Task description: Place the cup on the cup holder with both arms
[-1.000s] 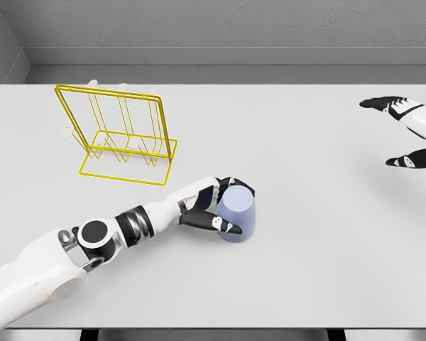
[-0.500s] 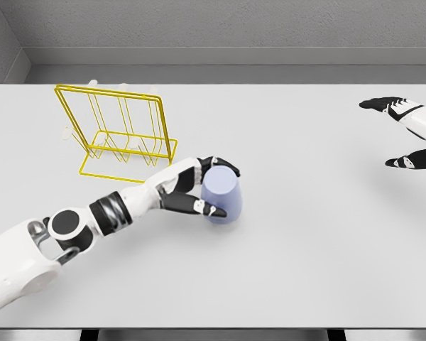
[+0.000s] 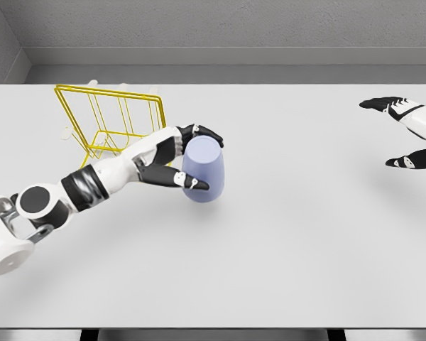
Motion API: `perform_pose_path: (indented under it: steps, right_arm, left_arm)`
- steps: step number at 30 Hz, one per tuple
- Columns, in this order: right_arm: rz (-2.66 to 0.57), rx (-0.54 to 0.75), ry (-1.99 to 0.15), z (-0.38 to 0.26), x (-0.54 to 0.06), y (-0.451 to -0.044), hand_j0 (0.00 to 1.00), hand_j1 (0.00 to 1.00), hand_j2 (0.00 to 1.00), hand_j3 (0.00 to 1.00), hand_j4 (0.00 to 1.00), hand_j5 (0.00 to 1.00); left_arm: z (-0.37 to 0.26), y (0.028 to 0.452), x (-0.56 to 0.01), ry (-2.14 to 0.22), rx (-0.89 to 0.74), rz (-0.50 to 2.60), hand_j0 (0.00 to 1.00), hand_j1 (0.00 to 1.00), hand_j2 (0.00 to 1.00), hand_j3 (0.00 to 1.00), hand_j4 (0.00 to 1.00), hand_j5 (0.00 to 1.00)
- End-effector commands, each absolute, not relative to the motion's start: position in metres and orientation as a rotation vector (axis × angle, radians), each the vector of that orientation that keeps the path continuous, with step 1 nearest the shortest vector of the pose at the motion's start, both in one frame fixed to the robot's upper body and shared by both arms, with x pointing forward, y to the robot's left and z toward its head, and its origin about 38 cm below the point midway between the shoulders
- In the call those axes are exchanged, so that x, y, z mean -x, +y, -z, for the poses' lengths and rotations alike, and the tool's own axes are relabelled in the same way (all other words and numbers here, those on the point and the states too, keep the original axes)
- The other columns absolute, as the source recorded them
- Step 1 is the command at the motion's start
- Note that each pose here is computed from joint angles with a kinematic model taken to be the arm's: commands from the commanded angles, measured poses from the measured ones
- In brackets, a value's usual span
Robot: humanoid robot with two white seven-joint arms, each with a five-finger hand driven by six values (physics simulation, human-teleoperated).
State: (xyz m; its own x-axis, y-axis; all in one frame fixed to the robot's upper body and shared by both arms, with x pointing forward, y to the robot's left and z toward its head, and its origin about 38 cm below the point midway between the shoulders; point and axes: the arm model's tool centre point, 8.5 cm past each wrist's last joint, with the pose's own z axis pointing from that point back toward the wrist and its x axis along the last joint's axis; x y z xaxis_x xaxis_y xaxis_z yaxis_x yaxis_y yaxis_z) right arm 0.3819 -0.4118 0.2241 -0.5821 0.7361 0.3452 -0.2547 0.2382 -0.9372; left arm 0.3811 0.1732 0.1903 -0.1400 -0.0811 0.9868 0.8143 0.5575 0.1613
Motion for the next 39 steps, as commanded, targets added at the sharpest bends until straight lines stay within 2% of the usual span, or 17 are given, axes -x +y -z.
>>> perform_pose_path:
  steps: [1,39]
  right_arm:
    - [-1.472,0.451,-1.673,-0.225,-0.382,-0.412,1.0,1.0,1.0,1.0,1.0,1.0]
    - [-1.471,0.448,-1.673,-0.224,-0.382,-0.412,1.0,1.0,1.0,1.0,1.0,1.0]
  left_arm:
    - [-0.193,0.178,-0.38,-1.521,0.643,0.883,0.63,0.63,0.63,0.63,0.63,0.63]
    - [-0.253,0.247,-0.399,-1.69,0.484,0.856,0.64,0.64,0.64,0.64,0.64,0.64]
